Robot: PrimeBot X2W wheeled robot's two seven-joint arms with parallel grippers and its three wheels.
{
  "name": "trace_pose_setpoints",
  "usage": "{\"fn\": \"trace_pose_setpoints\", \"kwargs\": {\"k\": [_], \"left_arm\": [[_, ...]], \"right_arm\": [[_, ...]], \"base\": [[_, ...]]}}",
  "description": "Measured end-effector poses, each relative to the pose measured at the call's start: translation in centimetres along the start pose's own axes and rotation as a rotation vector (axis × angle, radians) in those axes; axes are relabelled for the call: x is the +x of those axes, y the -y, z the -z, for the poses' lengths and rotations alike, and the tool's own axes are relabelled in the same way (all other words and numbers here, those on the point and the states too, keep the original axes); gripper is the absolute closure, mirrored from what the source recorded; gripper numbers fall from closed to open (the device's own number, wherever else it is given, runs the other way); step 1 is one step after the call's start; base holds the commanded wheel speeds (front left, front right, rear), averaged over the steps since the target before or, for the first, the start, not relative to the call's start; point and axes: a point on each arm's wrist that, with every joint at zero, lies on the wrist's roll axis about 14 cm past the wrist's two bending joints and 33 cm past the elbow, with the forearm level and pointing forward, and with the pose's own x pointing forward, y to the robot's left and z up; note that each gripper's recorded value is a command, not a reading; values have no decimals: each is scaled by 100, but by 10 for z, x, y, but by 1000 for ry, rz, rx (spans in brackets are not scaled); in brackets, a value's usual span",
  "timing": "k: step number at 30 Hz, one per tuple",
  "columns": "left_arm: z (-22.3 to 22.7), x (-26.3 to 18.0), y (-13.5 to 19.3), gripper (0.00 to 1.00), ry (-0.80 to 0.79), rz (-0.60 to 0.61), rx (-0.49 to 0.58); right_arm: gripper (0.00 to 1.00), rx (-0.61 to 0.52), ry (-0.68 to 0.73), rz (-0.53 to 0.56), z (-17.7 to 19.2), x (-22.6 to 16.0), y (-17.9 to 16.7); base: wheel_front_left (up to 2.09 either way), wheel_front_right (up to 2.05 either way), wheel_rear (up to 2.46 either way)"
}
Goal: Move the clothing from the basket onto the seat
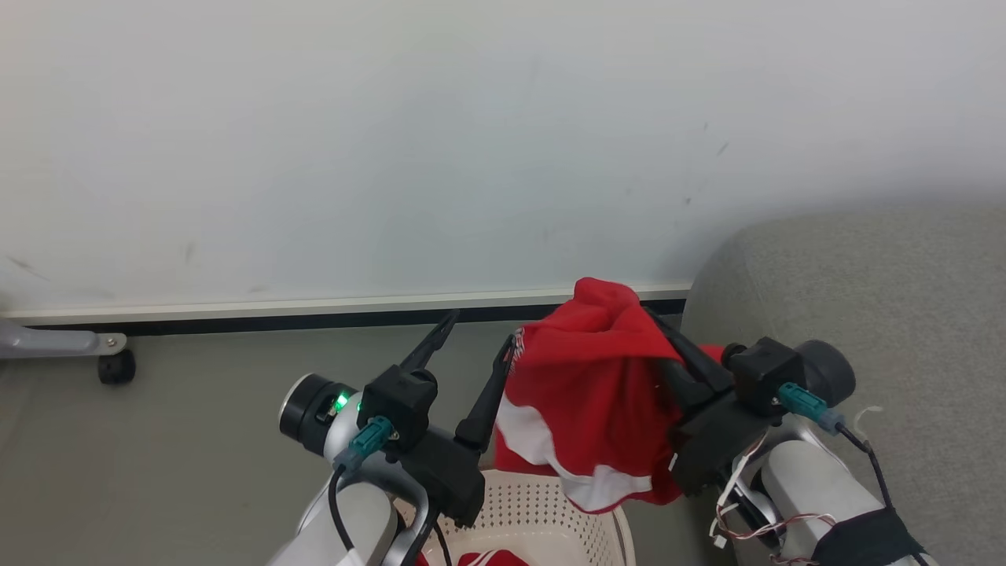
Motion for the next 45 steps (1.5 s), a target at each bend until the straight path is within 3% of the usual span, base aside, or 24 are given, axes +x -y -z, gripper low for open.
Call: {"fn": "trace_pose_setpoints", "kwargs": {"k": [12, 19, 32, 39, 45], "left_arm": [[39, -5, 34, 0, -79, 67, -75], [63, -7, 75, 0, -142, 170, -120], [71, 7, 134, 0, -155, 343, -172], [78, 23, 149, 0, -152, 406, -194], [86, 40, 153, 0, -153, 439, -214]], "right_arm": [[100, -68, 14, 170, -11, -38, 70], [100, -126, 21, 297, -22, -76, 112], [100, -193, -28, 488, -22, -149, 160], [100, -195, -65, 557, -18, -159, 187], [100, -210, -36, 614, -36, -145, 232]], "base": [[0, 0, 0], [0, 0, 0], [0, 0, 0], [0, 0, 0], [0, 0, 0]]}}
